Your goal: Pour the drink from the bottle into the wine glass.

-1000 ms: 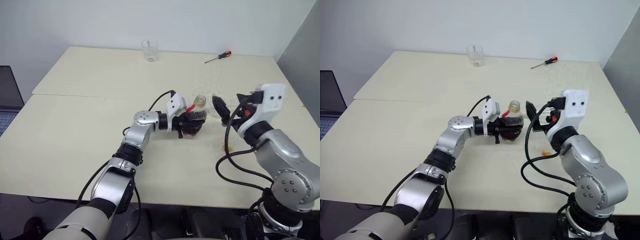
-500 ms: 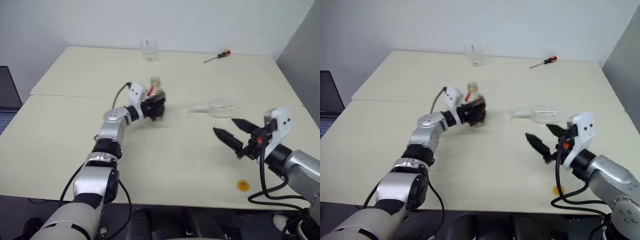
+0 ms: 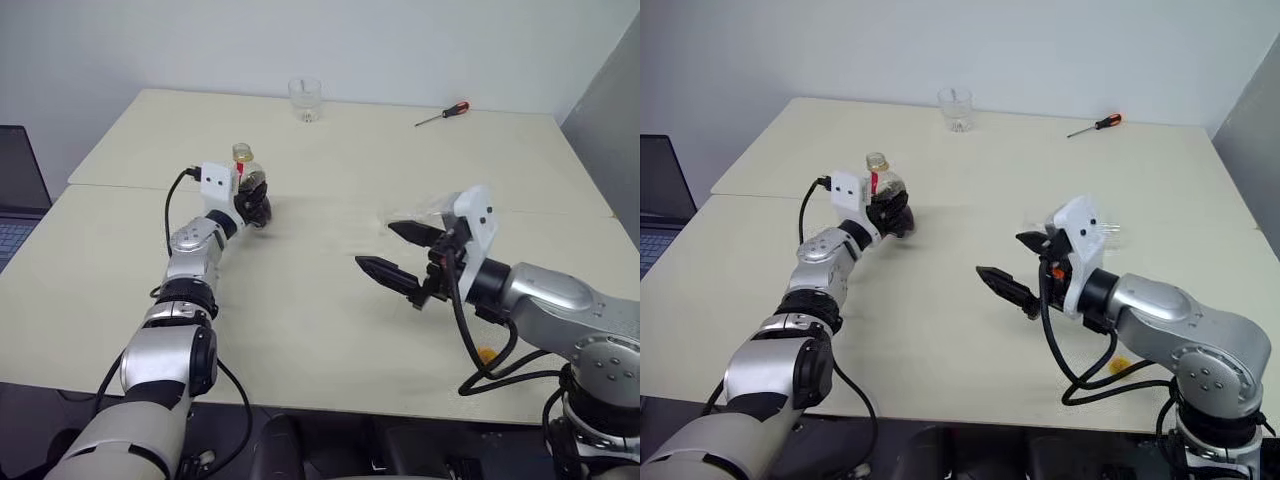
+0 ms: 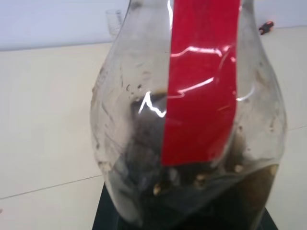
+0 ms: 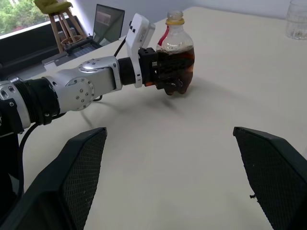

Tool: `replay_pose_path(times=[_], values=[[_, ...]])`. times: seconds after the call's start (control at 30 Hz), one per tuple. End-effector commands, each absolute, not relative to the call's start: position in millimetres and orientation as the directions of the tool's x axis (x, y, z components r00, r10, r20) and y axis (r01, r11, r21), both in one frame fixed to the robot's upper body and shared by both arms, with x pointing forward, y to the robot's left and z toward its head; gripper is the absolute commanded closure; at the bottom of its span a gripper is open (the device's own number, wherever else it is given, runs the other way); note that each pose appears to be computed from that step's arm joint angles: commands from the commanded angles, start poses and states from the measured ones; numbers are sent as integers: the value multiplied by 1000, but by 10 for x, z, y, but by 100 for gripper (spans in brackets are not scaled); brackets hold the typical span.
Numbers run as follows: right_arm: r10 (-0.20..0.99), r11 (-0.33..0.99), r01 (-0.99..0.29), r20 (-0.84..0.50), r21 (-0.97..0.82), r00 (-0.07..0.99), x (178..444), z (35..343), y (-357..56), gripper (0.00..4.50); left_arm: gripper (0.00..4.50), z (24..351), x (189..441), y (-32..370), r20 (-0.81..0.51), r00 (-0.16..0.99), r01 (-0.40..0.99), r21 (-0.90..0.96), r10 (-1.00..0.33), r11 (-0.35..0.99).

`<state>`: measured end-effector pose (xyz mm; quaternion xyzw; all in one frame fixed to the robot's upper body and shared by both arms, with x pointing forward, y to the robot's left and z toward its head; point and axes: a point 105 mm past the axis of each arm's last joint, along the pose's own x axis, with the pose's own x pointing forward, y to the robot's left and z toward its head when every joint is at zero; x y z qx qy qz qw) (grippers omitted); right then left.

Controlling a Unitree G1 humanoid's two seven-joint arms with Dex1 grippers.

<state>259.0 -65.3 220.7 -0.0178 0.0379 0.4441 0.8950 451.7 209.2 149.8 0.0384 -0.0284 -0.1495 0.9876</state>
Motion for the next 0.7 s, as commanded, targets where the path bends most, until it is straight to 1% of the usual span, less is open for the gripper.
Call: replay_pose_path(times=[0.03, 0.1, 0.17, 0.2, 0.3, 0.33, 0.47, 0.57, 0.7], values=[[814, 576, -816, -57, -42, 578, 2586, 2300, -601, 0, 368, 1610, 4517, 2215, 88, 964, 243, 91, -251, 966], [819, 569, -821, -59, -45, 571, 2597, 2301, -591, 0, 368, 1588, 4508, 2242, 89, 967, 231, 79, -237, 970], [824, 561, -826, -62, -48, 563, 2605, 2300, -581, 0, 296, 1561, 4504, 2265, 87, 972, 215, 60, -219, 975], [825, 559, -828, -63, -49, 561, 2608, 2300, -579, 0, 276, 1553, 4503, 2269, 86, 973, 211, 54, -215, 976], [829, 554, -831, -66, -53, 556, 2630, 2296, -568, 0, 170, 1519, 4489, 2267, 87, 974, 207, 46, -210, 977], [829, 552, -832, -66, -55, 555, 2638, 2296, -565, 0, 145, 1500, 4479, 2270, 87, 974, 205, 43, -208, 978], [828, 554, -831, -71, -54, 557, 2672, 2289, -566, 0, 9, 1422, 4435, 2303, 73, 977, 200, 46, -203, 979], [817, 569, -822, -85, -42, 570, 2697, 2259, -600, 0, 3, 1392, 4397, 2337, 62, 975, 211, 56, -214, 976], [784, 617, -787, -86, -4, 615, 2746, 2220, -711, 0, 3, 1368, 4336, 2397, 42, 971, 233, 65, -236, 970]])
